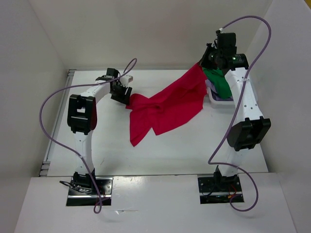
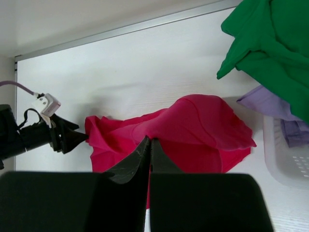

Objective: Fold and stack the t-shirts
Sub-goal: Flatten out the tshirt, then fold the flattened tshirt in 1/3 of the way

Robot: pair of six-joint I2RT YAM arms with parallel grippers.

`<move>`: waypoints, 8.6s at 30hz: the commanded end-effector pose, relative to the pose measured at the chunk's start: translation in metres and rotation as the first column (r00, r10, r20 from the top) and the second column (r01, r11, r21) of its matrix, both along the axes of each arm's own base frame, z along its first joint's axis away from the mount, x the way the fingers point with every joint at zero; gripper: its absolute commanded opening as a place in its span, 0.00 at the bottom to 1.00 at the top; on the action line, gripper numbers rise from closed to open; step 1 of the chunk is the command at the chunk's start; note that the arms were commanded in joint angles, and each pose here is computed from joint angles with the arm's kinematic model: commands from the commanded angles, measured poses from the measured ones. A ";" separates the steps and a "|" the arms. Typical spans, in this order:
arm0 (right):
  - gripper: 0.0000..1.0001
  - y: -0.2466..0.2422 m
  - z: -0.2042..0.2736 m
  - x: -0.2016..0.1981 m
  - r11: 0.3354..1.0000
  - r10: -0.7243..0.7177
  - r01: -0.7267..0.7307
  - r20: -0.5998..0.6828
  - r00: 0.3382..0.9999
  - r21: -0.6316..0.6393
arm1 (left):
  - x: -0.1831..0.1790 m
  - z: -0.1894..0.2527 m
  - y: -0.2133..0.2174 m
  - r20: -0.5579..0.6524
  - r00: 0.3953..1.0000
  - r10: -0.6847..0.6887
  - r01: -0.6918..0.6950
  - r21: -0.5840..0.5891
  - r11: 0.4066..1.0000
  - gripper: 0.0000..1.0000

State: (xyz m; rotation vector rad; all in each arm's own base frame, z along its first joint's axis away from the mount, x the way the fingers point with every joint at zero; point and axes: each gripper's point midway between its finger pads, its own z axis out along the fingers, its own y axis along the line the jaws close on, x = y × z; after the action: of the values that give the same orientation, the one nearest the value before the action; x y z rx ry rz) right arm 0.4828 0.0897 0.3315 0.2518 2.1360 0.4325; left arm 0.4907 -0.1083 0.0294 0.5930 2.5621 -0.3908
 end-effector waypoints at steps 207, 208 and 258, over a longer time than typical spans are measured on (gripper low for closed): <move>0.57 0.070 -0.271 -0.036 0.990 0.131 -0.136 -0.568 0.813 0.034 | -0.177 0.024 0.282 -0.153 0.935 0.321 -0.062 0.819 0.571 0.29; 0.63 0.068 -0.268 -0.037 0.991 0.123 -0.132 -0.563 0.817 0.025 | -0.178 0.023 0.283 -0.150 0.934 0.325 -0.063 0.826 0.561 0.38; 0.69 -0.010 -0.271 -0.244 0.978 -0.204 0.083 -0.774 0.599 -0.194 | -0.171 0.031 0.240 -0.187 0.979 0.080 0.014 0.458 0.889 0.78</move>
State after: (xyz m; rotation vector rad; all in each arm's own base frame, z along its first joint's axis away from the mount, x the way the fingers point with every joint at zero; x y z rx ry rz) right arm 0.2356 0.0850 0.0404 0.6273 3.0157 0.0788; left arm 0.3005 0.1447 0.0662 0.6151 2.9201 0.3497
